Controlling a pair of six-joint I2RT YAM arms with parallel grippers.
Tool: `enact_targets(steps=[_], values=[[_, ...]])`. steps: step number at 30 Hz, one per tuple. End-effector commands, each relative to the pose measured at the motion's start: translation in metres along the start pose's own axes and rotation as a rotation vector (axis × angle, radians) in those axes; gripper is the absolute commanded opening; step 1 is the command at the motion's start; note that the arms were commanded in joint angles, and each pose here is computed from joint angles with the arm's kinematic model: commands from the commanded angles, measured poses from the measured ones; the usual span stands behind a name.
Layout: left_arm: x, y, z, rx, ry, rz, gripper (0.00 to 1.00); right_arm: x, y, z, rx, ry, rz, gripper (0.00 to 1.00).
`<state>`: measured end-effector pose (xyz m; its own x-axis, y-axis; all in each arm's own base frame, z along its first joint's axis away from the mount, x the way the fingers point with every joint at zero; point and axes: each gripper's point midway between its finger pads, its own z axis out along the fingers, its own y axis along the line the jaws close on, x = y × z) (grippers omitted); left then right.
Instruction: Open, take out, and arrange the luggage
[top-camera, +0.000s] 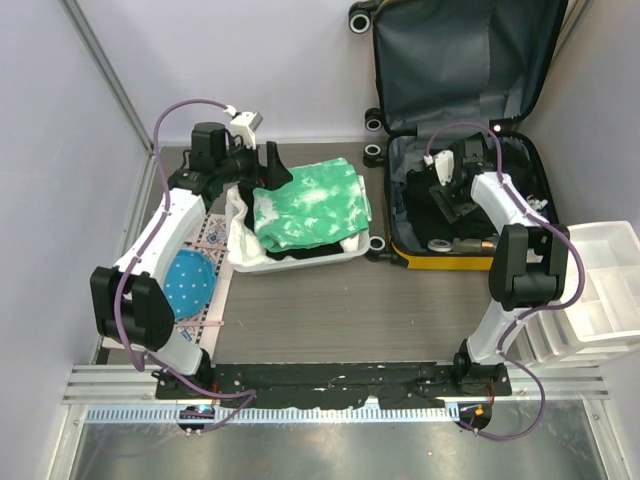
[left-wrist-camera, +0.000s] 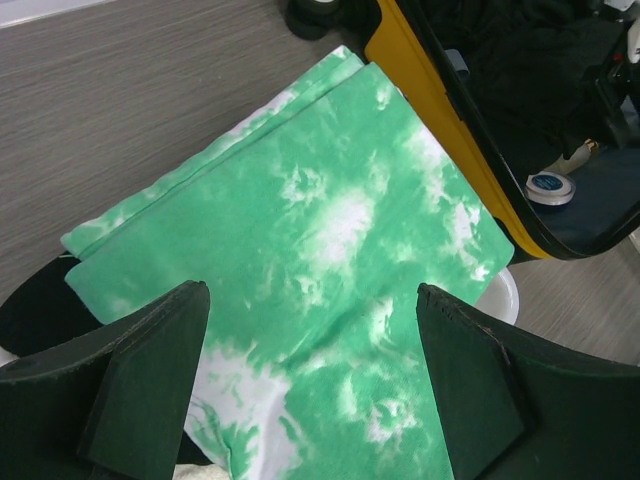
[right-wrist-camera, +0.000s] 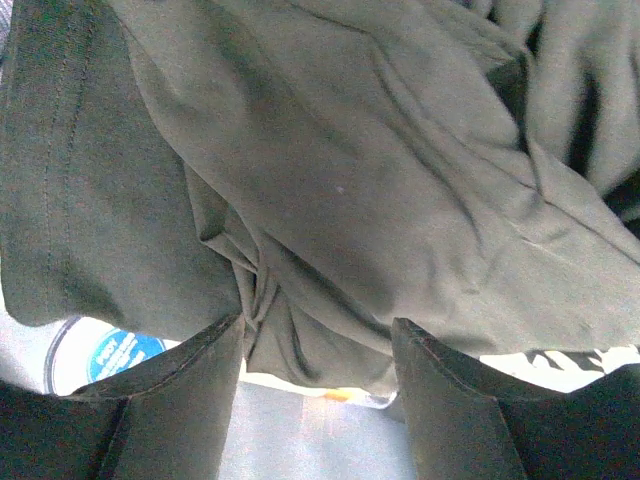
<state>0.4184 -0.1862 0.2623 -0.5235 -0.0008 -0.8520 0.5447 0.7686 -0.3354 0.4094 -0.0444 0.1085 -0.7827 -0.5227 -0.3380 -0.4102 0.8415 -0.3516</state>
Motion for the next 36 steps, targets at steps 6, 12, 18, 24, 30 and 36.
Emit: enact_targets(steps=[6,12,18,24,30,36], values=[[-0.017,-0.013,0.007,0.048,-0.059,0.007,0.88,-0.008,0.004,0.03,-0.017,0.021,-0.03,0.68],[-0.019,-0.016,0.012,0.052,-0.081,0.005,0.88,-0.001,-0.013,0.041,-0.006,0.05,-0.02,0.54],[-0.031,-0.02,0.021,0.081,-0.098,0.021,0.88,-0.007,-0.031,0.021,-0.043,0.037,-0.027,0.11],[-0.04,-0.028,0.032,0.116,-0.11,0.048,0.88,0.004,-0.025,0.005,-0.164,0.083,-0.07,0.4],[-0.041,-0.031,0.038,0.125,-0.108,0.042,0.88,0.015,-0.022,0.016,-0.177,0.114,-0.069,0.46],[-0.038,-0.031,0.037,0.119,-0.105,0.039,0.88,0.021,-0.016,0.028,-0.185,0.133,-0.048,0.43]])
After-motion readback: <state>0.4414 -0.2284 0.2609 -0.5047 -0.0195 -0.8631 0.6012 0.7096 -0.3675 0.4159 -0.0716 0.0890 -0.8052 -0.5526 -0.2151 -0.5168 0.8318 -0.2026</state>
